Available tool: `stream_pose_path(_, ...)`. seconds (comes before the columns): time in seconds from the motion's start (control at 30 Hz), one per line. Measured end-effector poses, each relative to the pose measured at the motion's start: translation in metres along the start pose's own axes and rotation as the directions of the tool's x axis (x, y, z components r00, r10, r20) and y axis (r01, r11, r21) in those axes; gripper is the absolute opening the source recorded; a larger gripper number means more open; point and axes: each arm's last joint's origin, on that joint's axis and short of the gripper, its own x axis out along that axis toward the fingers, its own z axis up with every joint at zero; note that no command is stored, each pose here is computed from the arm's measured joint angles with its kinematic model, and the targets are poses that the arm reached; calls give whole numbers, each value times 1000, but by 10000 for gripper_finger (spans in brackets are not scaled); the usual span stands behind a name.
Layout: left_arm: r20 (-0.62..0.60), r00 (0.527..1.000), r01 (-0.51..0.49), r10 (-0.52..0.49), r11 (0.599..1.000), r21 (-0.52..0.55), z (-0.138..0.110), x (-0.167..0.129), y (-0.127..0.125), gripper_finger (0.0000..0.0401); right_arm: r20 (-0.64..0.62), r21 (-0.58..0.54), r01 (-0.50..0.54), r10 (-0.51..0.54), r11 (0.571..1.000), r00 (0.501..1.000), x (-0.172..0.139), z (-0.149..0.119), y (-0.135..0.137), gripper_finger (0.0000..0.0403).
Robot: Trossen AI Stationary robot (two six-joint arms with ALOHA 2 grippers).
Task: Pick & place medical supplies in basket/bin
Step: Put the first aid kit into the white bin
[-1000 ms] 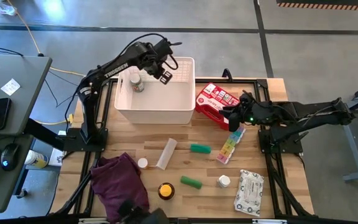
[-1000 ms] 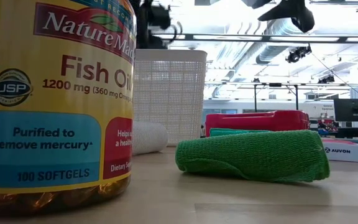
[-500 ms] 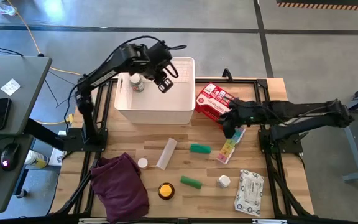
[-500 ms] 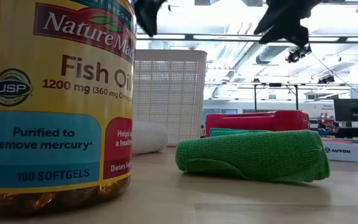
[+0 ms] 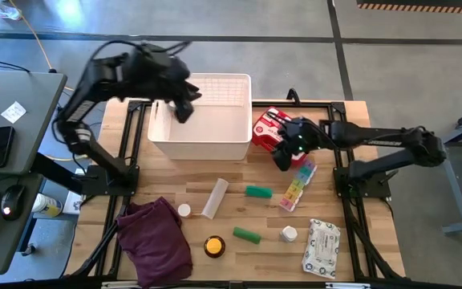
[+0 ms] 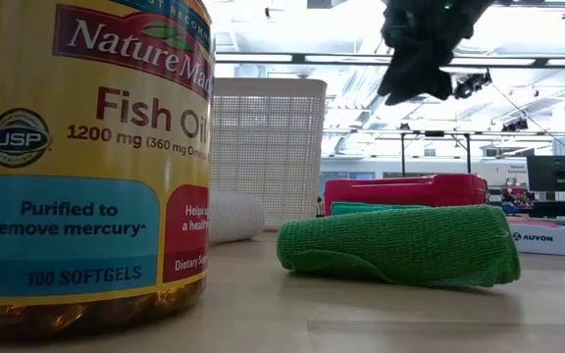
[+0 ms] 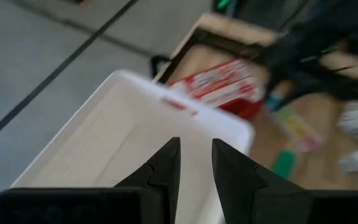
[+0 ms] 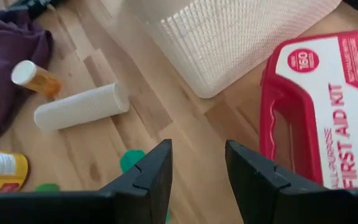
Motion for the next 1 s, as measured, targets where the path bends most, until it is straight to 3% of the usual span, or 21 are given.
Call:
stream_pose_path(0.27,97,995,36,-34,999,-24,-1,-30,4,127,-131,-58,77,-84,995,988,18,21,2,139)
stream_pose_path(0.5,8,1000,28,-28,1000,4,-12,-33,6,127,-273,-69,130,-144,989,951,45,12,-7,148)
stream_pose_path(0.83,68,997,31,-38,995,94,-15,-54,9,127,-314,-45,218,-221,975,923,63,16,-29,213)
stream_pose_path(1.0,73,996,31,-41,990,135,-20,-57,10,127,-305,-88,245,-260,966,916,71,19,-39,221)
